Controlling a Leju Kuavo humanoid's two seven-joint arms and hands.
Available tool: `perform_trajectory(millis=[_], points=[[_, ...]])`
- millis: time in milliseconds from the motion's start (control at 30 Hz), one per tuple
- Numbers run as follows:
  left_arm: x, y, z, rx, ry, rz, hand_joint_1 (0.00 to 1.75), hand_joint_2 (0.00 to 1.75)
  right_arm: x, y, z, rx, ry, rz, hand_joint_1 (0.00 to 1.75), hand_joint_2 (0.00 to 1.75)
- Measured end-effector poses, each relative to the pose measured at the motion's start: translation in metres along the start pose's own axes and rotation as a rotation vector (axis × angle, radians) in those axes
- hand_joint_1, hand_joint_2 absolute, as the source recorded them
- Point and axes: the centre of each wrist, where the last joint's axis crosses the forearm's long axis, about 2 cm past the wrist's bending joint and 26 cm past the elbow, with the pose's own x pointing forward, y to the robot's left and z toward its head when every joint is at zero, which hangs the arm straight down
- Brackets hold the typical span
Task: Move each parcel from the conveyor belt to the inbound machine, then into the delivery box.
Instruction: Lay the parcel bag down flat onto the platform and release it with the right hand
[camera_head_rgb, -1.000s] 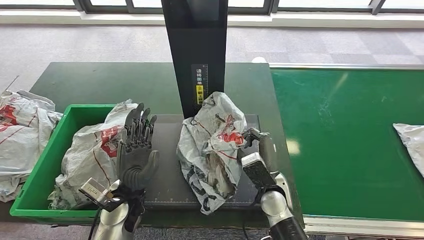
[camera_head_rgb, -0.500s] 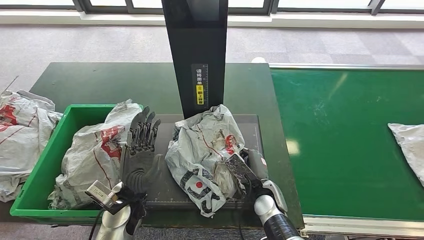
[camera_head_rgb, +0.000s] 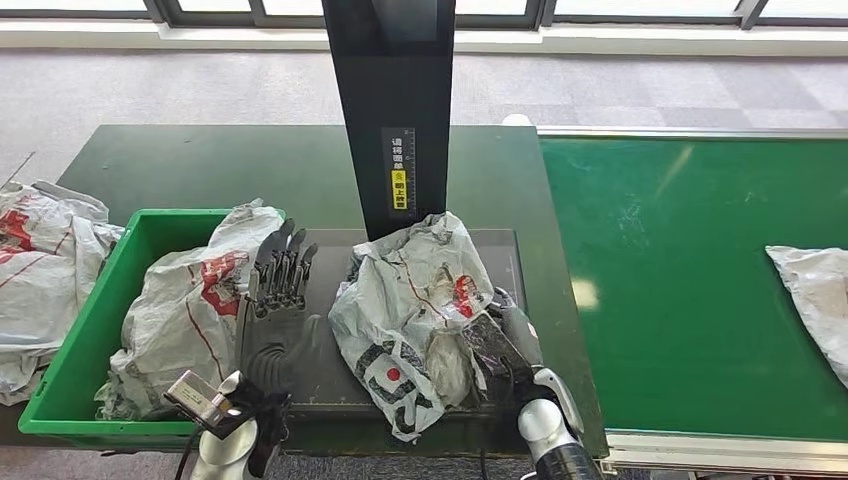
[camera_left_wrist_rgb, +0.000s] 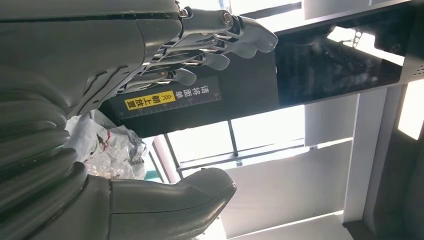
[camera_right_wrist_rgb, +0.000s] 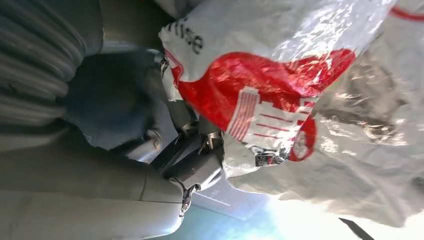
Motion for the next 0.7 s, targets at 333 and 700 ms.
perform_trajectory(millis=[333, 700], points=[[0.005, 0.003, 0.003, -0.009, -0.007, -0.008, 0.0, 1.75, 0.034, -0.027, 0.028, -0.088, -0.233, -0.135, 0.0, 0.0], [0.006, 0.005, 0.002, -0.009, -0.011, -0.013, 0.0, 1.75, 0.047, -0.039, 0.037, -0.147, -0.297, -0.122, 0.0, 0.0]])
